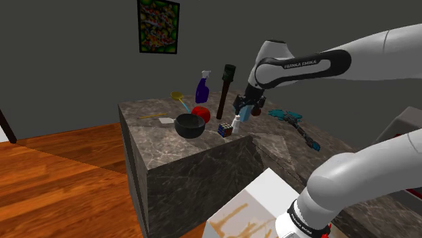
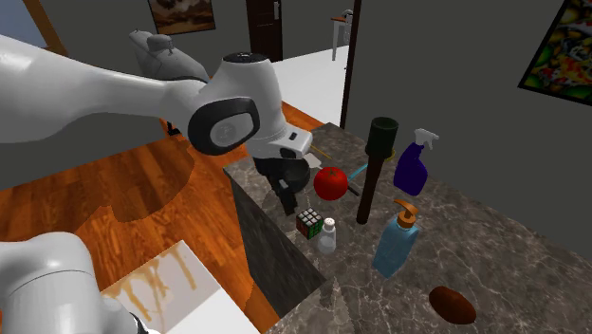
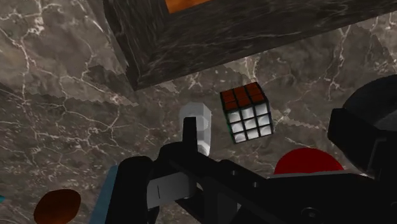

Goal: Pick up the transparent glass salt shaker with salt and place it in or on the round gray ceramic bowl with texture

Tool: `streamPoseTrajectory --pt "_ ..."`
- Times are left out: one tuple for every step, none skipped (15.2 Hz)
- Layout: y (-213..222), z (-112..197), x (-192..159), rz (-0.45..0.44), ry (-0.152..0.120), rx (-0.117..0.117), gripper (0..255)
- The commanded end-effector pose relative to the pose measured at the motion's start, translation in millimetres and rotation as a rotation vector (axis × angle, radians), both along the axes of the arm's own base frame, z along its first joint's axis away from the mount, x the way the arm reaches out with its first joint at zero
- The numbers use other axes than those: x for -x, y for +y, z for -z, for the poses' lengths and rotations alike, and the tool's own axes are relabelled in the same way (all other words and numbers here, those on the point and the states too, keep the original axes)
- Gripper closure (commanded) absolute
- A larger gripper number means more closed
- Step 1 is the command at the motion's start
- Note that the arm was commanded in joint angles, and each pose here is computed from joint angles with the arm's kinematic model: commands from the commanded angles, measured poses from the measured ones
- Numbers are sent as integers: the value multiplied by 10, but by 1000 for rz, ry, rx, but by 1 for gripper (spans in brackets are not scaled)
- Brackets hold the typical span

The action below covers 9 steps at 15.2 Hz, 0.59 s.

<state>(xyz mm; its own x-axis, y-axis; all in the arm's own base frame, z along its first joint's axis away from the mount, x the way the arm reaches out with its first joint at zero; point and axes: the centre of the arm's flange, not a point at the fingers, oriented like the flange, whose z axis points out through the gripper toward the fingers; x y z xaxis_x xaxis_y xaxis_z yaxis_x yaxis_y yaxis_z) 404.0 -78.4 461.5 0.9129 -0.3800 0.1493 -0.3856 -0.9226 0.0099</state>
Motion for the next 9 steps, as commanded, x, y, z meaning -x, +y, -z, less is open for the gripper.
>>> streamPoseTrajectory --pt "-120 193 -134 29 -12 9 0" --pt "-182 280 -198 43 -17 14 0" --pt "-245 367 -262 57 -22 18 0" --pt "-310 453 -326 71 -27 22 0" --pt "-375 539 -388 85 -32 27 0" --pt "-442 624 -451 100 -37 31 0" --pt "-511 709 -513 114 -42 35 0" --pt "-580 793 -574 128 -47 40 0" --pt "-645 870 -630 141 -51 44 0"
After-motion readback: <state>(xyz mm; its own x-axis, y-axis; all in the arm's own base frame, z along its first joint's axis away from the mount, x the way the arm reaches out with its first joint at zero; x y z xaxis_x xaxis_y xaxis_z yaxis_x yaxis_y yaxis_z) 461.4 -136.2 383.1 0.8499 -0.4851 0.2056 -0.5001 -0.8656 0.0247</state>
